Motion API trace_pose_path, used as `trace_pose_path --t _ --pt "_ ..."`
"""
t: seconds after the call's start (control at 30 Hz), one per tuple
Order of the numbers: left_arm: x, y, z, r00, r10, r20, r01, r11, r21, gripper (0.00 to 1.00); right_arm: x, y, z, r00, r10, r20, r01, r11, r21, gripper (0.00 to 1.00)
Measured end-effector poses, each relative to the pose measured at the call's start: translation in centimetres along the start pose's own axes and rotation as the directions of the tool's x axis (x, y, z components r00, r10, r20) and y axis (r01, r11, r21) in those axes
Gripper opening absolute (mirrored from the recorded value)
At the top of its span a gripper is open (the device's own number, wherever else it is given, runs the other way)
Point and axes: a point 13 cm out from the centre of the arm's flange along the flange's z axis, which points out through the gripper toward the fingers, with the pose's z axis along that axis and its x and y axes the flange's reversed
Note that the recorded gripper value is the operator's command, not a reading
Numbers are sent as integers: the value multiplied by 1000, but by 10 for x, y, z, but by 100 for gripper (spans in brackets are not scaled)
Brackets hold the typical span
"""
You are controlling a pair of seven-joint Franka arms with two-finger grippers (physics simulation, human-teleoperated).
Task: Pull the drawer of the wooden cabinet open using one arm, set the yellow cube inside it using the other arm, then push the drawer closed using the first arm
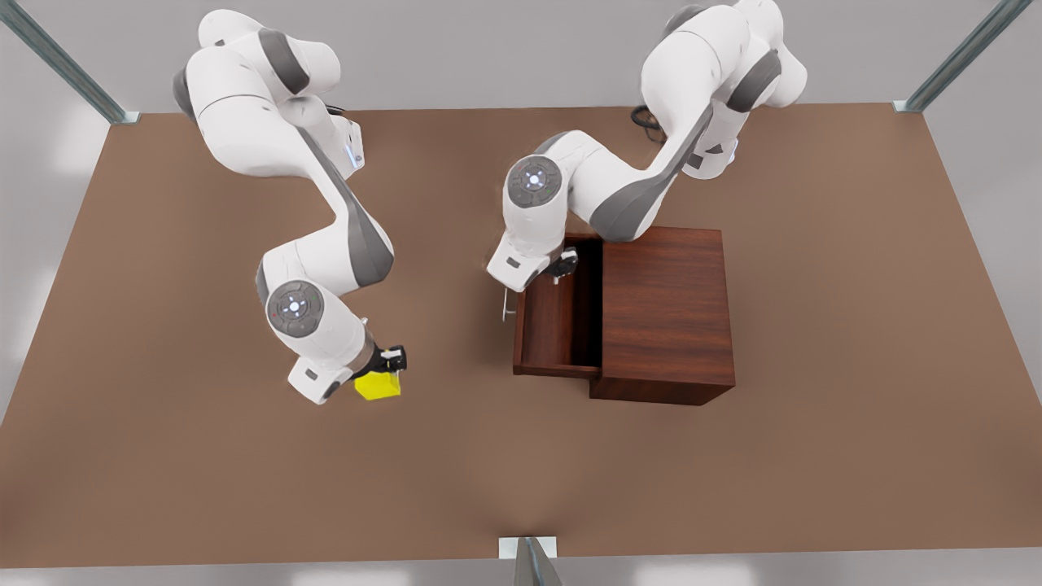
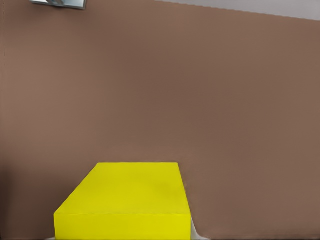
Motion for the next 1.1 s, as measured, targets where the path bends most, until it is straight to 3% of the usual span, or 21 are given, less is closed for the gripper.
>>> trace_pose_path --t 0.03,0.17,0.23,0.37,0.6,0.73,0.77,0.8,0.87,0.9,0.97,1.0,1.03,1.1 --pt "-35 45 -11 998 -55 -20 54 998 -7 98 2 7 -1 1000 7 -1 -7 1000 0 60" --pt "-133 219 -30 973 -218 -78 215 976 -41 100 11 85 -7 1000 -2 16 2 1000 -16 60" --pt "-154 296 -52 962 -261 -79 259 965 -36 100 22 144 -9 1000 -16 26 17 999 -38 60" --pt "-102 356 -62 975 -184 -122 179 982 -51 100 56 228 -16 1000 9 17 -8 997 -81 57" --pt "-106 336 -42 992 11 -128 -15 999 -29 100 90 293 7 992 119 -37 -122 988 -94 58" --pt "-108 322 -36 990 -18 -137 19 1000 1 100 100 317 30 981 182 -61 -187 978 -95 58" --pt "-108 319 -36 990 -40 -139 42 999 10 96 102 321 34 978 198 -64 -203 975 -95 60" --pt "-107 314 -36 988 -64 -141 68 997 23 85 103 324 36 975 214 -65 -220 971 -96 61" --pt "-104 300 -36 983 -106 -152 114 992 47 33 106 330 43 968 243 -68 -249 964 -95 61" --pt "-100 288 -35 980 -119 -158 129 990 52 21 109 336 48 965 252 -71 -258 962 -94 61" --pt "-91 263 -31 973 -150 -174 162 985 57 21 112 342 56 959 275 -72 -281 955 -93 61" --pt "-87 253 -28 969 -170 -182 183 981 57 21 114 346 58 956 286 -71 -292 952 -93 77" --pt "-85 245 -26 963 -192 -188 206 977 53 21 114 347 60 952 298 -70 -304 948 -92 100" --pt "-82 236 -22 949 -243 -200 256 965 46 21 113 347 60 944 324 -67 -329 940 -90 100"
